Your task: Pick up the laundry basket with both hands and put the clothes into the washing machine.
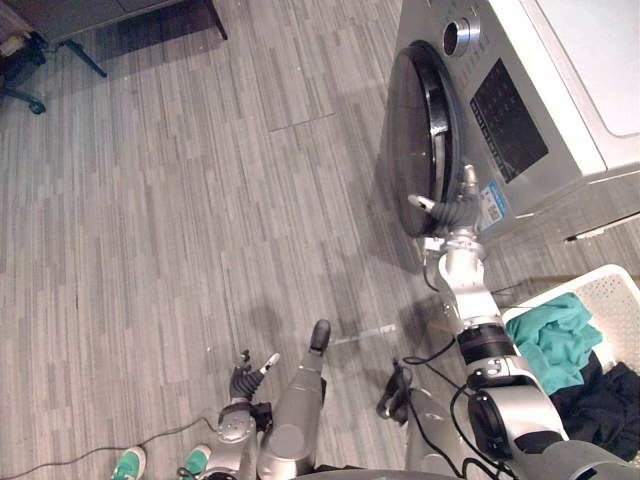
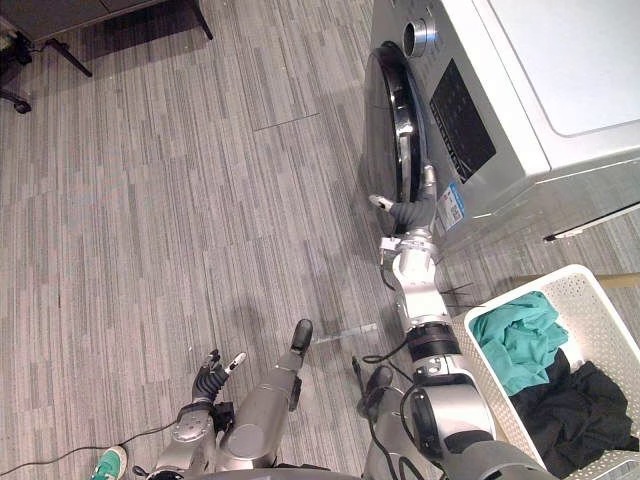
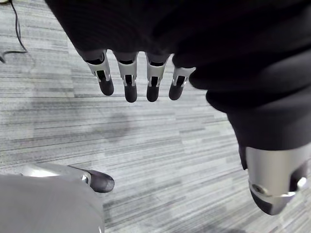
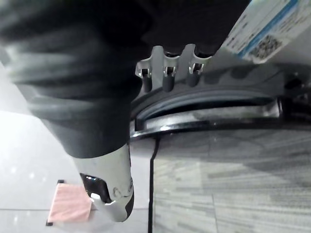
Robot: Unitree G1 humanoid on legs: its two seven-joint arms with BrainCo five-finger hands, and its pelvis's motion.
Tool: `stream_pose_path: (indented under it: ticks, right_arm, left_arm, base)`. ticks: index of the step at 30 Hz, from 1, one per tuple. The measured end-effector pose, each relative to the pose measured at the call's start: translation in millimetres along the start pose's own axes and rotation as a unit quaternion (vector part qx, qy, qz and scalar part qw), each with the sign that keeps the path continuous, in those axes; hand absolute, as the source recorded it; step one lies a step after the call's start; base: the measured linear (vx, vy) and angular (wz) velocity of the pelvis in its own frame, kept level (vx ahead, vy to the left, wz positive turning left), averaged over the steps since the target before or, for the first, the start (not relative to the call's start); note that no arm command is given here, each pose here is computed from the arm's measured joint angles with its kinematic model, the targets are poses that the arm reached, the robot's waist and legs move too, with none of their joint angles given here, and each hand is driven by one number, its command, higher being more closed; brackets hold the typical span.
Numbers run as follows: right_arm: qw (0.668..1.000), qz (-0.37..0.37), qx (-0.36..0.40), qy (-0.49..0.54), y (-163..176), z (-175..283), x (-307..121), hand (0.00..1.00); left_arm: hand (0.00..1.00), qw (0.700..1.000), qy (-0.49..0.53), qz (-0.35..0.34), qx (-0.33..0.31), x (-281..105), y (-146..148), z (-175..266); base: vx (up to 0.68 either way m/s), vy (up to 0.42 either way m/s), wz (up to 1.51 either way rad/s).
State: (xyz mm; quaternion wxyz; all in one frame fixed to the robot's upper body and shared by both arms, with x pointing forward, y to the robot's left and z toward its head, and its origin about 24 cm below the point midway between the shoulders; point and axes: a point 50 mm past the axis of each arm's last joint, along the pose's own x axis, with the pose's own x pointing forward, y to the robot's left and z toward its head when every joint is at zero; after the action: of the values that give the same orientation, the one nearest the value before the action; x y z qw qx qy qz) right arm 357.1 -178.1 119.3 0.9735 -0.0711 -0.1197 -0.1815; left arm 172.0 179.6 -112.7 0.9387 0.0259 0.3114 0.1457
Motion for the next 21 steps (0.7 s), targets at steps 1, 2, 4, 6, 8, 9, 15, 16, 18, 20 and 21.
stream_pose_path:
  ticks: [1, 2, 4, 6, 8, 9, 15, 16, 18, 20, 21]
  right_arm:
    - [1.000, -0.002, -0.002, 0.000, -1.1, -0.2, 0.3, 0.00]
    - [1.000, -0.007, -0.004, 0.004, -4.8, -1.9, 1.6, 0.00]
    - [1.000, 0.000, -0.008, 0.027, -5.2, -10.1, 5.8, 0.00]
    - [0.998, 0.021, -0.012, 0.058, -1.9, -17.3, 12.9, 0.00]
    - [0.996, 0.056, -0.011, 0.072, 4.7, -18.2, 17.3, 0.00]
    - [0.995, 0.068, -0.010, 0.076, 7.7, -18.2, 18.5, 0.00]
    - [0.994, 0.079, -0.028, 0.068, 8.2, -2.9, 37.9, 0.00]
    - [0.993, 0.098, -0.042, 0.053, 14.8, 8.6, 43.5, 0.00]
    - [0.991, 0.122, -0.054, 0.032, 31.2, 24.7, 46.4, 0.00]
    - [0.981, 0.184, -0.066, -0.006, 65.1, 42.1, 36.2, 0.00]
    - [0.978, 0.201, -0.061, -0.013, 78.6, 47.6, 31.4, 0.00]
  left_arm:
    - [0.00, 1.000, 0.000, 0.000, 0.000, 0.0, 0.1, 0.0]
    - [0.00, 1.000, -0.001, -0.001, 0.001, 0.5, -0.1, 0.9]
    - [0.00, 1.000, -0.007, -0.004, 0.005, 1.4, -0.3, 3.3]
    - [0.00, 1.000, -0.015, -0.009, 0.007, 3.5, -2.9, 7.7]
    - [0.00, 1.000, -0.022, -0.018, 0.012, 4.7, -5.9, 11.0]
    - [0.00, 0.999, -0.023, -0.019, 0.012, 5.0, -6.6, 11.9]
    - [0.00, 0.998, -0.048, -0.042, 0.023, 9.2, -18.2, 26.1]
    - [0.00, 0.997, -0.057, -0.048, 0.024, 10.9, -22.2, 31.9]
    - [0.00, 0.996, -0.064, -0.055, 0.023, 12.3, -26.8, 37.4]
    - [0.00, 0.996, -0.068, -0.057, 0.016, 12.5, -31.0, 40.8]
    - [0.00, 0.996, -0.069, -0.058, 0.014, 12.2, -32.3, 41.5]
  base:
    - [-0.03, -0.017, 0.03]
    - [-0.03, -0.047, 0.01]
    - [-0.01, -0.056, -0.01]
    - [-0.02, -0.065, -0.03]
    - [-0.01, -0.061, -0.02]
    - [0.01, -0.059, 0.00]
    - [-0.02, -0.045, -0.05]
    - [-0.06, -0.076, -0.02]
    - [-0.03, -0.111, 0.07]
    - [0.03, -0.135, 0.29]
    - [0.06, -0.138, 0.39]
